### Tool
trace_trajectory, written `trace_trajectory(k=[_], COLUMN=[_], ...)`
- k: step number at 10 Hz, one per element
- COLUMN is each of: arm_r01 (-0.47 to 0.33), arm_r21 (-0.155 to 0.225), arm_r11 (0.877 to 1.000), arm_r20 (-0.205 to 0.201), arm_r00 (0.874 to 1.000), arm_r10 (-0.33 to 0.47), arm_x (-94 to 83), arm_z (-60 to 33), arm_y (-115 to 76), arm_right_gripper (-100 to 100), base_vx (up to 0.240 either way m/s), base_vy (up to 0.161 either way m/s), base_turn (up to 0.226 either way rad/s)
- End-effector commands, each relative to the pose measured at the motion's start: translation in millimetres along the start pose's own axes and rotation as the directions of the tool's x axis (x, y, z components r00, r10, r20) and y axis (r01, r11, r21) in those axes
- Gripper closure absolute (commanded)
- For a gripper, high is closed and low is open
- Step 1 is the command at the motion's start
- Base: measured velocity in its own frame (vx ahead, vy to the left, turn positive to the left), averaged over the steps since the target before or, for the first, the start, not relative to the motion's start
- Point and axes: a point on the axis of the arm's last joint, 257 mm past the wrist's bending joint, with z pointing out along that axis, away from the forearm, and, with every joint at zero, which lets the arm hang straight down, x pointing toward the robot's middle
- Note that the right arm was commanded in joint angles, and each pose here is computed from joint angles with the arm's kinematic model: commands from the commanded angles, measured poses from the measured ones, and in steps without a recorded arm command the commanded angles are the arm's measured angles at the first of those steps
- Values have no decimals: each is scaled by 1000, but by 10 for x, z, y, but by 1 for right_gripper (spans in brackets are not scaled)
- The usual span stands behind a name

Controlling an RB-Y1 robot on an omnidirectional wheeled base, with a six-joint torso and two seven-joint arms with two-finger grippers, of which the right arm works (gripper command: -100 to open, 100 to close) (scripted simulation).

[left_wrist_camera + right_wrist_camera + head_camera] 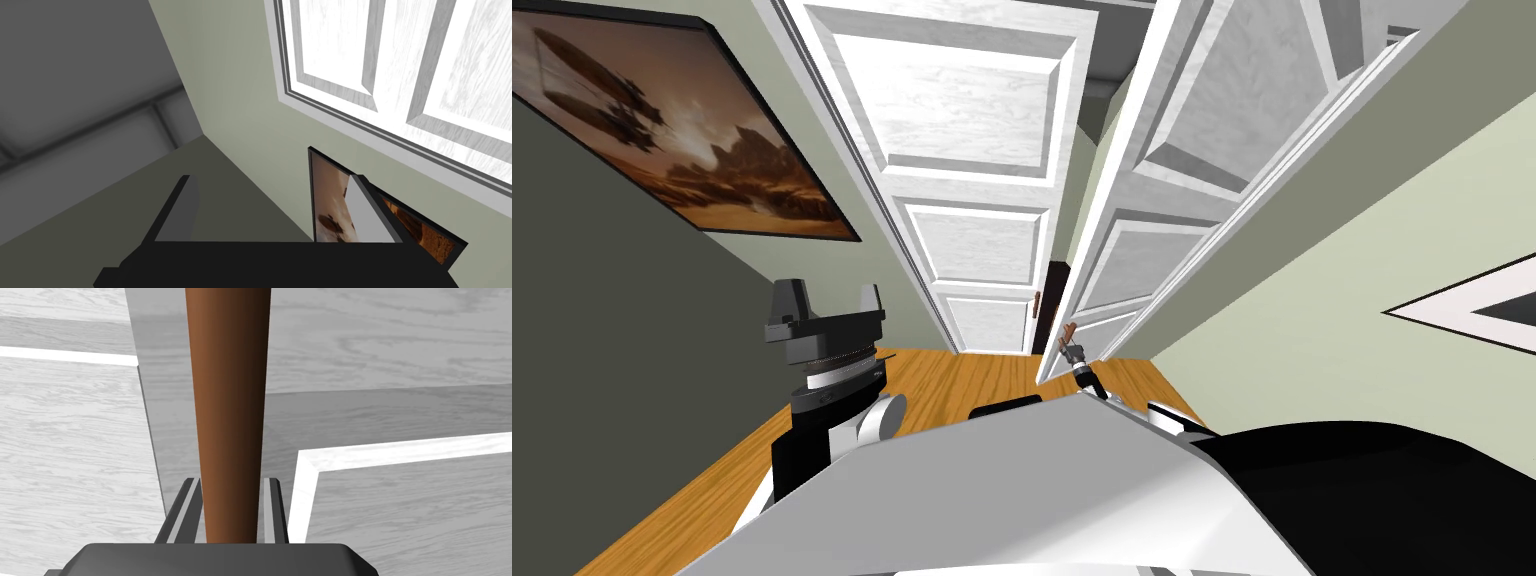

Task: Pull the door open

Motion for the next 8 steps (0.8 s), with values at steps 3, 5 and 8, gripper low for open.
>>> trace_trajectory(k=[3,5,8], arm_r01=[-5,-8,-12], arm_r21=[102,150,215], arm_r11=[995,989,976], arm_r20=[-18,-26,-35], arm_r00=[1000,1000,999], arm_r10=[6,12,20], arm_x=[75,107,148], arm_z=[46,49,37], arm_y=[-336,-500,-720], arm_right_gripper=[100,100,100], base_vx=[-112,-76,-62], base_vy=[-81,-81,-94], base_turn=[-5,-3,4])
